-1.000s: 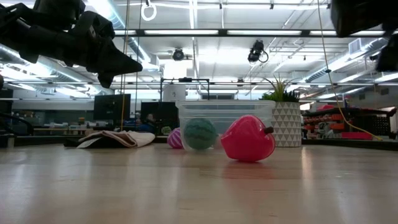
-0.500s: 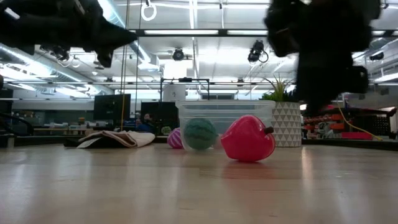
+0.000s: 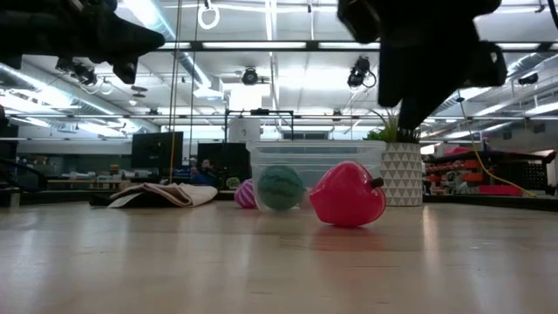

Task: Pick and placing Produce into tupperware
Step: Put the apple into the transparent bin

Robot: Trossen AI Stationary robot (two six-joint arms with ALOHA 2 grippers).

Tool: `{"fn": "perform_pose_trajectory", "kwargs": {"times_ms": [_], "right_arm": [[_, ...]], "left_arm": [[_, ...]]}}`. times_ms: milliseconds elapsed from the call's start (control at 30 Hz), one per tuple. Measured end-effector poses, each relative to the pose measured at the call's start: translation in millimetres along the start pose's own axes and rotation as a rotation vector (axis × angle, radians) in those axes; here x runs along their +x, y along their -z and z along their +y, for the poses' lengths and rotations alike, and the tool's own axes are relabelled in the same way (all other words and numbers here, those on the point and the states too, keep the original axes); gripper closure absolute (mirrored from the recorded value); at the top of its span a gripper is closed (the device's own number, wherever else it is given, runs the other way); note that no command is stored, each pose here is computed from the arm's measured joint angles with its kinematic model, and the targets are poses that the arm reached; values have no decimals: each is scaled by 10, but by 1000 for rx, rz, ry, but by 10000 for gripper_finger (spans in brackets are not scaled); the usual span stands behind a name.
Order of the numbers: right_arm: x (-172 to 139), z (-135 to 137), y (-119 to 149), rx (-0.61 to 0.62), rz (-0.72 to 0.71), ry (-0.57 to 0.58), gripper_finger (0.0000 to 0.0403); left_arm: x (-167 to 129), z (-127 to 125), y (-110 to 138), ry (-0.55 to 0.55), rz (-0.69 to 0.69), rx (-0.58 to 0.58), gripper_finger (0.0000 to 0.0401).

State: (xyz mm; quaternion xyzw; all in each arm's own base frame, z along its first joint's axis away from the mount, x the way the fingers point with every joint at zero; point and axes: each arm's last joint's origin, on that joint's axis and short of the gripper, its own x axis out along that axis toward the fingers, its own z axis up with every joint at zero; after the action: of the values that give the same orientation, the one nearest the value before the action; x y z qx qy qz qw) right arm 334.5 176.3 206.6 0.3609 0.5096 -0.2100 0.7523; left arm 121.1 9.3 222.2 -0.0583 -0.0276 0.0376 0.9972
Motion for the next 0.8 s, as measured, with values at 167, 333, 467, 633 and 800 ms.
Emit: {"fn": "perform_pose_trajectory", "kwargs": {"times_ms": [167, 333, 467, 633, 800], "right_arm": [[-157, -67, -40, 11, -94, 52, 262], [-171, -77, -50, -46, -146, 74, 269], [-117, -132, 7, -63, -145, 148, 277], [-61, -207, 69, 33, -192, 198, 279], [139, -332, 291, 162, -176, 165, 250]], "left_arm": [[-25, -2, -19, 2, -17, 1, 376], [-23, -2, -16, 1, -13, 3, 375], [-23, -1, -15, -1, -13, 11, 368], [-23, 0, -11, -4, -10, 11, 366], [-22, 5, -10, -19, -9, 10, 374]]}}
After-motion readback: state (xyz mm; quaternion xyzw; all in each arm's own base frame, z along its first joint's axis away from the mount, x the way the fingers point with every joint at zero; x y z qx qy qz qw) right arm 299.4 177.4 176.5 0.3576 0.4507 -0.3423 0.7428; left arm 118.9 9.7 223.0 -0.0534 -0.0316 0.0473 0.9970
